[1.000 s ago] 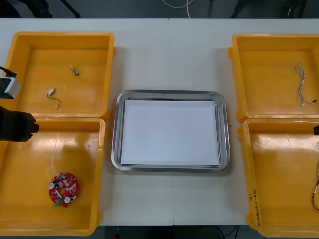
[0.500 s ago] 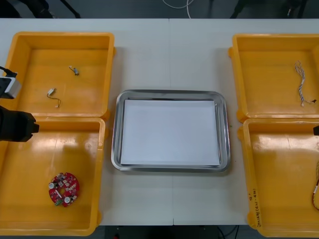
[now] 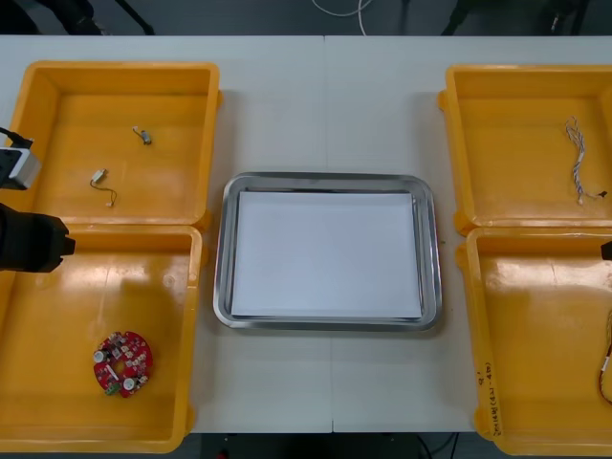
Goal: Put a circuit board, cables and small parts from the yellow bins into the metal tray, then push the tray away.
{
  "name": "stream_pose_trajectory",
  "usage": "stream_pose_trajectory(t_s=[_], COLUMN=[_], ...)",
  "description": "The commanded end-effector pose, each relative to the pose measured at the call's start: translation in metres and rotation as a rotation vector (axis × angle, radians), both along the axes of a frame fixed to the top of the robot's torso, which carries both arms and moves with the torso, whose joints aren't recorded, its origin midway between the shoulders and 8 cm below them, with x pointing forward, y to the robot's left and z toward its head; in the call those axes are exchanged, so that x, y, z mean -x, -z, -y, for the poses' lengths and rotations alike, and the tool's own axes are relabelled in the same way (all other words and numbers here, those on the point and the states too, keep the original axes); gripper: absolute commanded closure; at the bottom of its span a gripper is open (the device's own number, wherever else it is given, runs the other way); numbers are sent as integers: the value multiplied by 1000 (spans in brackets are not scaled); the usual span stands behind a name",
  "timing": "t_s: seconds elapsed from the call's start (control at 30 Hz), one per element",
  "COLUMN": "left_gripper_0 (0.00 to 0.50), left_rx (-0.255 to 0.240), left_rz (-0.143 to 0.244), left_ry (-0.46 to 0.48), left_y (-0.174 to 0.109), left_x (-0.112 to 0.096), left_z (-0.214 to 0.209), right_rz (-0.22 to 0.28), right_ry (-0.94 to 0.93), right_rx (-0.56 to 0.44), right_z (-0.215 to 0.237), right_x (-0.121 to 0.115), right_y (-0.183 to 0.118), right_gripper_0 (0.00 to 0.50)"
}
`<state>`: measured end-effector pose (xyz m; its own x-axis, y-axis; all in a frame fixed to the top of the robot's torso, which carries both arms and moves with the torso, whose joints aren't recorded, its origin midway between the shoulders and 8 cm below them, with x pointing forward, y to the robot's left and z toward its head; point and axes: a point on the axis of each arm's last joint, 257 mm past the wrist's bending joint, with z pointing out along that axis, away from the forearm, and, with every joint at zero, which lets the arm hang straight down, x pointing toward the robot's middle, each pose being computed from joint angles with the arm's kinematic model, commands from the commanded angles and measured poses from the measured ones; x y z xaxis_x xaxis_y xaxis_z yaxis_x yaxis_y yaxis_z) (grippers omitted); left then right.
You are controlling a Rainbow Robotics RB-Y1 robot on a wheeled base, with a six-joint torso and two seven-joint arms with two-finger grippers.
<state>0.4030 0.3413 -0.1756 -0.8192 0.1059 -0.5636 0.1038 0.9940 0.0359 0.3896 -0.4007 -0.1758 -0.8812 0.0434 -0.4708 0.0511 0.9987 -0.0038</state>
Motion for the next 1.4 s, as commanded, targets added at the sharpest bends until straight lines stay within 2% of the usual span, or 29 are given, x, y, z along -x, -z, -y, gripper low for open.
stream_pose_trajectory(t_s=[0.03,1.4], left_gripper_0=[69,70], left_rx=[-80,-80], left_rz=[18,18], left_ry=[72,72], left_y=[-7,-7], left_x=[7,7], left_z=[-9,-9], right_rz=[12,12], right_ry=[-31,-31], right_rx=[65,65], right_z=[9,9], right_x=[-2,-2], right_y=[-12,-12], right_gripper_0=[0,0])
